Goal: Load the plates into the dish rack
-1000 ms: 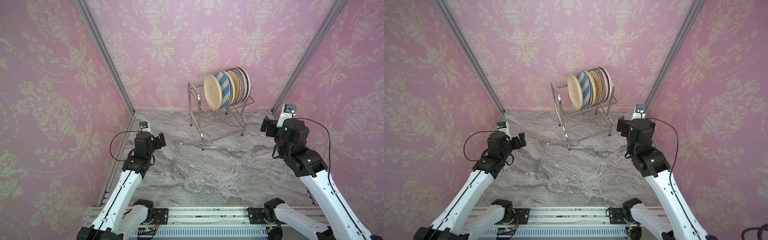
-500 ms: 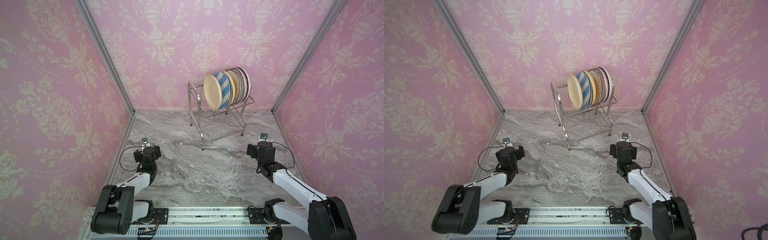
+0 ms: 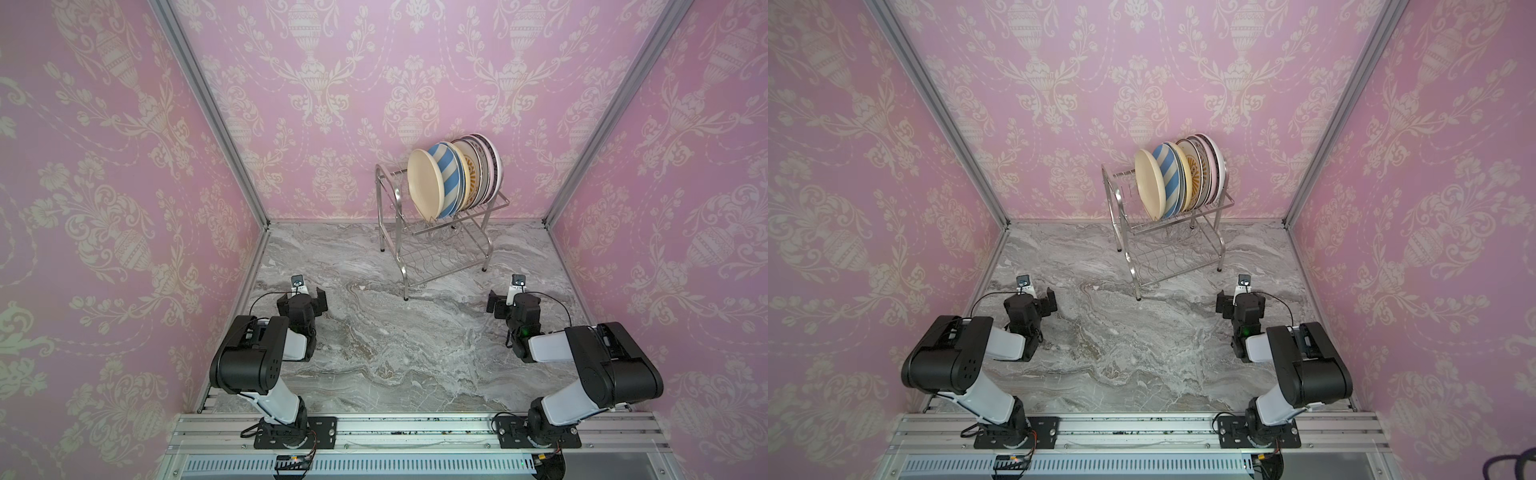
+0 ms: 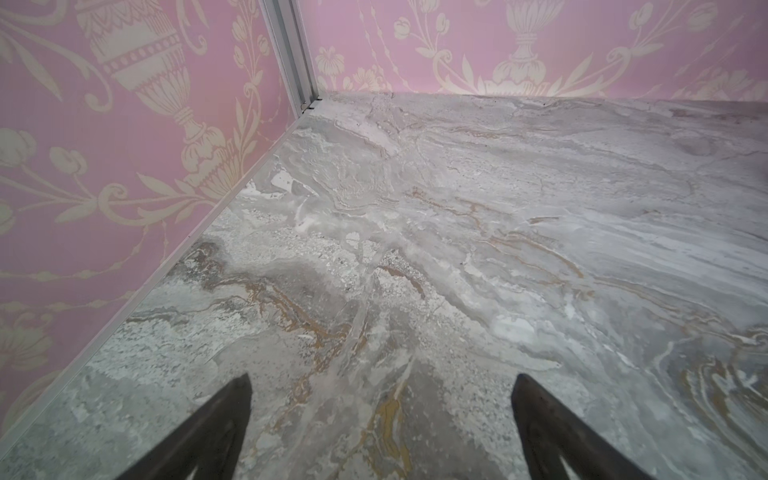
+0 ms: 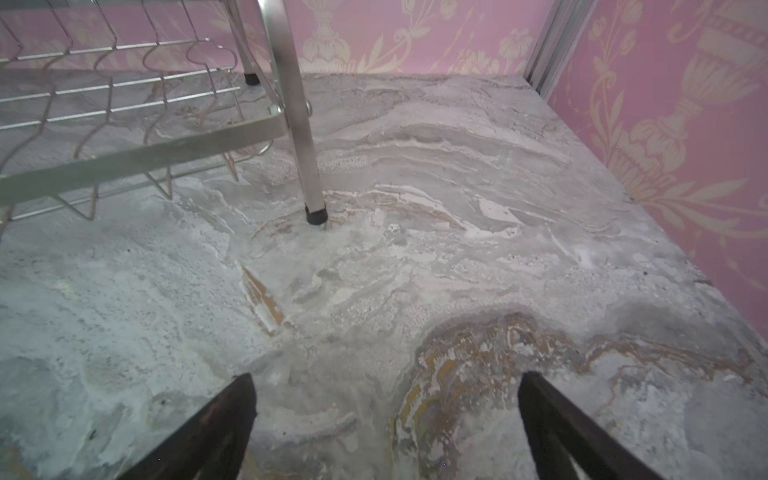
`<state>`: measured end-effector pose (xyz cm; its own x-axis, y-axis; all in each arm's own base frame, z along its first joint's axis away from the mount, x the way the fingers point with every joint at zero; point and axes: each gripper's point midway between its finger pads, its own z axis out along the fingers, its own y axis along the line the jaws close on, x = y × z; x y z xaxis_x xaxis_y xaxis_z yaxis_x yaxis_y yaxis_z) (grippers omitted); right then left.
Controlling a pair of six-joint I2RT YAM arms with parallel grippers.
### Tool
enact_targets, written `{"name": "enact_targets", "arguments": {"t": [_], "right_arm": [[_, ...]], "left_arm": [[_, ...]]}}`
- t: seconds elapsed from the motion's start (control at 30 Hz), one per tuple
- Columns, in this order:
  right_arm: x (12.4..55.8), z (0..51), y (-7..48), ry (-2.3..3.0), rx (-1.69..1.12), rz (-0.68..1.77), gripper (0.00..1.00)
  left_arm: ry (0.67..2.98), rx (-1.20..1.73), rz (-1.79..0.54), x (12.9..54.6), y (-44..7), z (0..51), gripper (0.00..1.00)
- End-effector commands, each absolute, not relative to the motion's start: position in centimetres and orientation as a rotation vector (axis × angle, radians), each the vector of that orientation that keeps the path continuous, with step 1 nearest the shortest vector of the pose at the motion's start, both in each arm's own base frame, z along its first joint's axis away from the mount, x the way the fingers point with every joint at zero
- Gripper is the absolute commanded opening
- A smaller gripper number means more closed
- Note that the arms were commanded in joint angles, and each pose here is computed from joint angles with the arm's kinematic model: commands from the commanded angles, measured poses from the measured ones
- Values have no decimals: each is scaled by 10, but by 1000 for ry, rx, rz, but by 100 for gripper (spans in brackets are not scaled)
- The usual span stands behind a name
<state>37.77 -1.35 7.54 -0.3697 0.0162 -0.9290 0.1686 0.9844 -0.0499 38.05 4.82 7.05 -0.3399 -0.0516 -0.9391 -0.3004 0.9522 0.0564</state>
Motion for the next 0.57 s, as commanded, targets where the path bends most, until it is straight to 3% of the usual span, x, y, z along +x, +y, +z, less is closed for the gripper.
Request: {"name": "enact_targets", "arguments": {"t": [0.0, 0.53], "right_arm": [[389, 100, -8, 1851, 116, -124, 100], [390, 100, -8, 1854, 113, -121, 100]], "left_arm": [[1867, -219, 255, 388, 46, 82, 99], [1871, -222, 257, 388, 46, 81, 99]]}}
